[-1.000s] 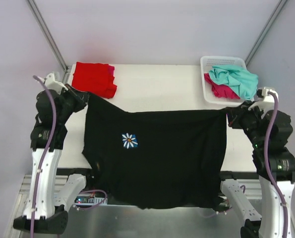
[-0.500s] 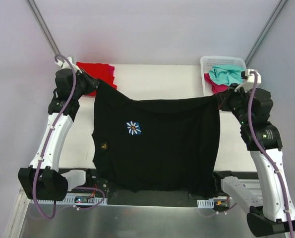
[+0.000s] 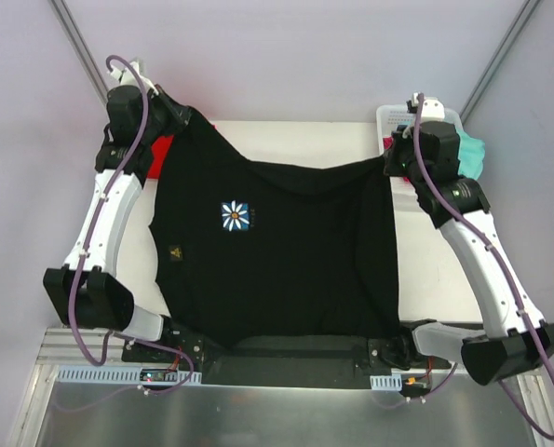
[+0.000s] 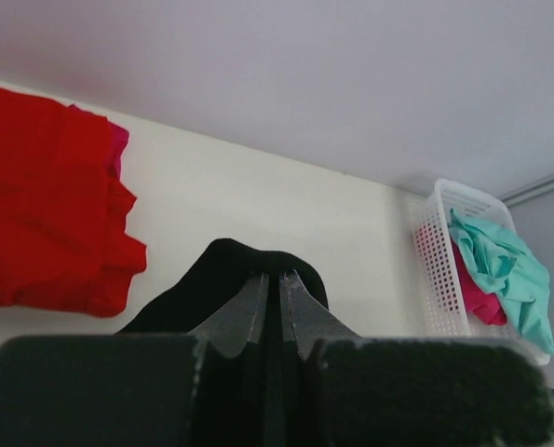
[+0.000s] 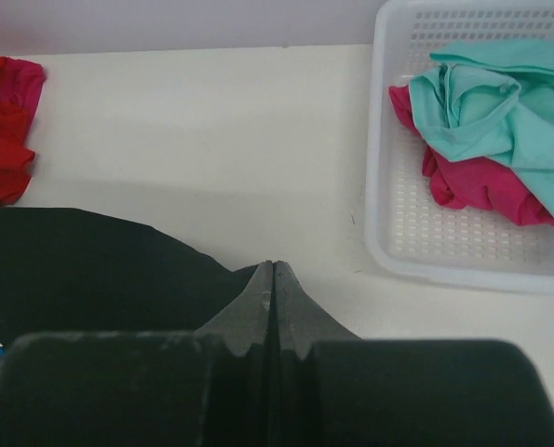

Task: Fold and stack the t-shirts

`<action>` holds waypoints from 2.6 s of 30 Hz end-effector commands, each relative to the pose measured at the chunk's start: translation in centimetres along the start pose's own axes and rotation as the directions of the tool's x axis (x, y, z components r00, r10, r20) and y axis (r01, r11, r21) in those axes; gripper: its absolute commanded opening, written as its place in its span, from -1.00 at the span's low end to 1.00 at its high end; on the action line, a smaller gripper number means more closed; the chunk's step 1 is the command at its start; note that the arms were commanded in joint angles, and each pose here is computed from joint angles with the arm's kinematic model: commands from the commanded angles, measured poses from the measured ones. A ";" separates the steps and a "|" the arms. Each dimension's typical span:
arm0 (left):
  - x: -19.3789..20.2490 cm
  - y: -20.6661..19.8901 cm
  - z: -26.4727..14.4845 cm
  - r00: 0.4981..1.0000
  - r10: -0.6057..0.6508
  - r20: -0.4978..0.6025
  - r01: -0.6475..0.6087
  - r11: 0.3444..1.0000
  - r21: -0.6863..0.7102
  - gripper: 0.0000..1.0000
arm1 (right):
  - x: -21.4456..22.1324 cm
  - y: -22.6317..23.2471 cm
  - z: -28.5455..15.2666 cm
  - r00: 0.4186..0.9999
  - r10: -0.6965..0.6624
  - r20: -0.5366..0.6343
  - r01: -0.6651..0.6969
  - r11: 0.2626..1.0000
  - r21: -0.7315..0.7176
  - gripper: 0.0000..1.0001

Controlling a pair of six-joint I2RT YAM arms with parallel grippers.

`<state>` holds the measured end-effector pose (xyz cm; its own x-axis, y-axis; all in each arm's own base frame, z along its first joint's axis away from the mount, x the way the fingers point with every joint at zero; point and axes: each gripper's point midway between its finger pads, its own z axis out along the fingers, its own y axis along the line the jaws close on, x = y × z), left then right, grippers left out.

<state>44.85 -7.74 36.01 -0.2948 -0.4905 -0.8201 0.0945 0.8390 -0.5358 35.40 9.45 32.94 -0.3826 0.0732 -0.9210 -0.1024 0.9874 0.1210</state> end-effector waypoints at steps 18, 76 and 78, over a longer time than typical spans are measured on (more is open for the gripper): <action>-6.1 -4.0 4.2 0.991 0.131 0.036 -0.134 0.986 0.103 0.98 | -4.9 -0.9 3.3 0.994 -0.052 0.098 0.044 0.996 0.081 0.86; 30.6 3.8 -12.3 0.744 -0.107 -0.660 -0.078 0.966 -0.245 0.98 | 29.6 5.6 -1.4 0.585 -0.050 -0.810 0.064 0.998 -0.015 0.83; 29.9 4.3 -10.4 0.747 -0.046 -0.663 -0.162 0.955 -0.248 0.98 | 27.8 5.6 0.7 0.600 -0.068 -0.797 0.132 0.991 0.014 0.82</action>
<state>21.85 -17.04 9.15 -0.9087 -0.2731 -0.3158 -0.1251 0.8998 -0.4180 20.31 16.77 6.07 -0.9735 -0.1485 -0.1738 -0.1654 0.9824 0.0872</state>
